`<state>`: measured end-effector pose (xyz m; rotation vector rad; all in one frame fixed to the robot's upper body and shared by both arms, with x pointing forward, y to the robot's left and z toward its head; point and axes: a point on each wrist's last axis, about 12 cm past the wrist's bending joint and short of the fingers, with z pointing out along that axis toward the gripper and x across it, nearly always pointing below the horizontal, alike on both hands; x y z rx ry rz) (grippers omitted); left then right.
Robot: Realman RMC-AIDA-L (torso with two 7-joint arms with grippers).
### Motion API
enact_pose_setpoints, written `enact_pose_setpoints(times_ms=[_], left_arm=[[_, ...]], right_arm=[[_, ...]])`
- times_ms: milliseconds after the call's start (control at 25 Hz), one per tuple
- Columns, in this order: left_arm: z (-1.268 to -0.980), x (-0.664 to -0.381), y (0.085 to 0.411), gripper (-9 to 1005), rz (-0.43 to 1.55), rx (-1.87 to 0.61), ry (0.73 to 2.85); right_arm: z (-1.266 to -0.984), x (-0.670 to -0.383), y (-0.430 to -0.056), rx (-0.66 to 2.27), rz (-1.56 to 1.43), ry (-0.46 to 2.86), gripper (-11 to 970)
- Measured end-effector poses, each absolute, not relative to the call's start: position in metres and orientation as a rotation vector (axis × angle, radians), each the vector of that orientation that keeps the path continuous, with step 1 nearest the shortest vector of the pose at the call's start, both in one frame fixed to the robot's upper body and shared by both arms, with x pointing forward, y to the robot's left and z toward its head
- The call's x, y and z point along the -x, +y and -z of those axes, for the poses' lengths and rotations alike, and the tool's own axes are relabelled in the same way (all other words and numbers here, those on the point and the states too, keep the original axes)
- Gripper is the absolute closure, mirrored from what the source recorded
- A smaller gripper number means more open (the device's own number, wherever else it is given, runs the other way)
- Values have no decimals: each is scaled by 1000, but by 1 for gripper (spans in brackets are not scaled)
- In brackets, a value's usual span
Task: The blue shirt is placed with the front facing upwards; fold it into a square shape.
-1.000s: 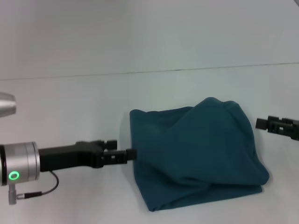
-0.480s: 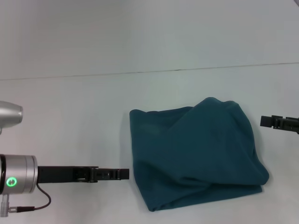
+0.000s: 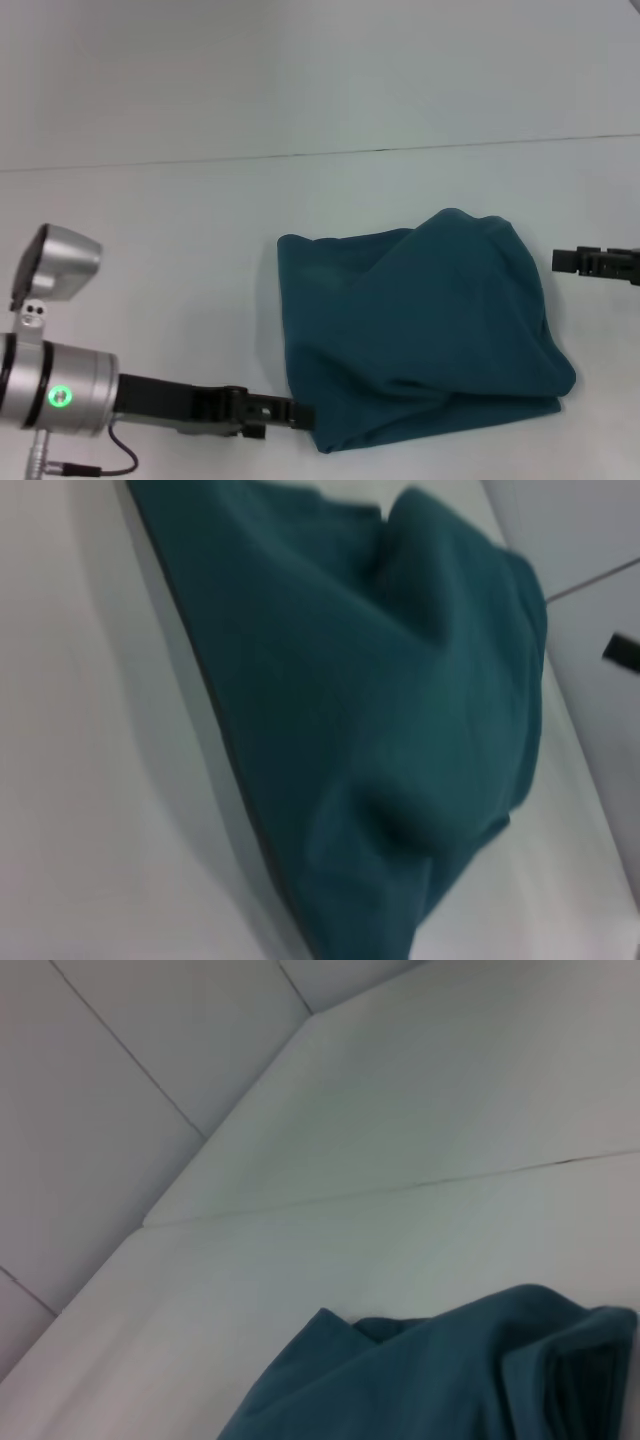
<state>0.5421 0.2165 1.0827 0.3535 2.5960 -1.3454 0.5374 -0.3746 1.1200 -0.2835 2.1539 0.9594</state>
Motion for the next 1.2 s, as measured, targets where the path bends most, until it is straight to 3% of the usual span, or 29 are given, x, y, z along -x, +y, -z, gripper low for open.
enact_pose_setpoints(times_ms=[480,1200], left_arm=[[-1077,-553,187,49,1351,-344,2665],[-1072,-550,174,54,1342,-378,2727]], right_arm=[[-1128,-539,-378,293,-940,2131,180],[-1130,-535,-388,254,-935,2116,180]])
